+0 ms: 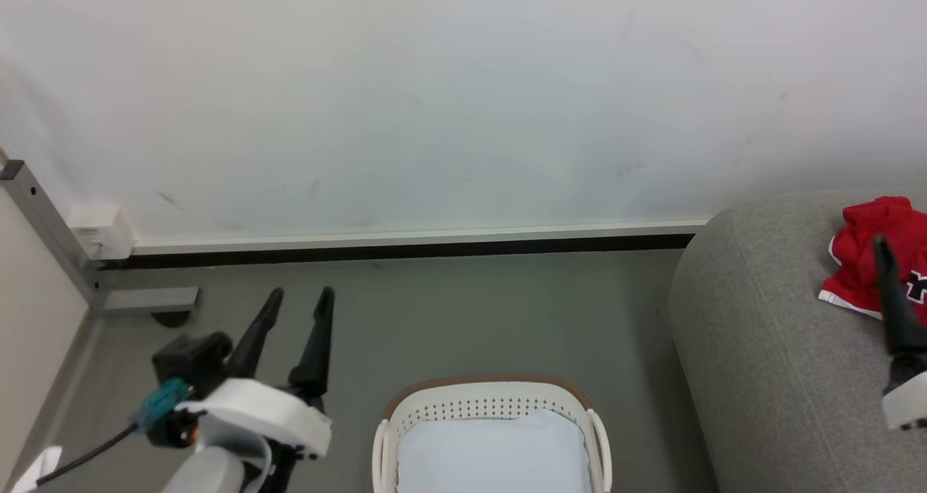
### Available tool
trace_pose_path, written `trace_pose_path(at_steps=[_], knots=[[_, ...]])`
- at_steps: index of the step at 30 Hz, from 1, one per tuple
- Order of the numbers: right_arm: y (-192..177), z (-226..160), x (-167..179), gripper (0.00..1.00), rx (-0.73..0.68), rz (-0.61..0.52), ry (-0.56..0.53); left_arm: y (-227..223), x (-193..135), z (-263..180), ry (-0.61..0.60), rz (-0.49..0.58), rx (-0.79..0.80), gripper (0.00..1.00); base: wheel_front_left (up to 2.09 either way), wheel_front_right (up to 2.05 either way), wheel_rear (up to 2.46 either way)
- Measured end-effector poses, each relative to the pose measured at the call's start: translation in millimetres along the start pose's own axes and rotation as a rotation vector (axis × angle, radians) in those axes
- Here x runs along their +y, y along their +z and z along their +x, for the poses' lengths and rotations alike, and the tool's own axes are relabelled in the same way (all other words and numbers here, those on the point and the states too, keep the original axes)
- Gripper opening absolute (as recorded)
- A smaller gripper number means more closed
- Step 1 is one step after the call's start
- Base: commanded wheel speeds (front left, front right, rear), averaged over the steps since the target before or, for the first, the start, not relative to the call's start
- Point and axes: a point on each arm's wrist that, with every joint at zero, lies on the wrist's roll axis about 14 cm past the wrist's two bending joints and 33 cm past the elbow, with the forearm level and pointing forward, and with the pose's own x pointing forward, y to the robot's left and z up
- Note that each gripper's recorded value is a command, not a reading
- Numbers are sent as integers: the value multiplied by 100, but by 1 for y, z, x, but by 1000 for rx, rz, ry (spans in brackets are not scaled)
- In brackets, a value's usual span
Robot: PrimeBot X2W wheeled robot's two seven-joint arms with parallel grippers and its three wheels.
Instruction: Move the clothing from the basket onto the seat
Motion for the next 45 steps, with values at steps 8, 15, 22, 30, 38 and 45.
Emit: trace_pose_path(at_steps=[8,15,22,30,38,45], knots=[[-42,-29,37,100,-22,110,-3,-19,40,-39,152,-15,32,100,0,0,0],[-72,-41,57,100,31,159,-17,-31,49,-56,204,3,46,100,0,0,0],[-81,-42,75,100,55,169,12,-39,56,-63,225,32,68,100,0,0,0],[-75,-34,82,100,36,173,32,-43,60,-66,238,29,76,100,0,0,0],[-74,-32,86,100,32,181,39,-45,62,-67,244,38,81,100,0,0,0],[-99,-46,91,0,112,202,30,-69,64,-82,274,10,152,0,0,0,0]])
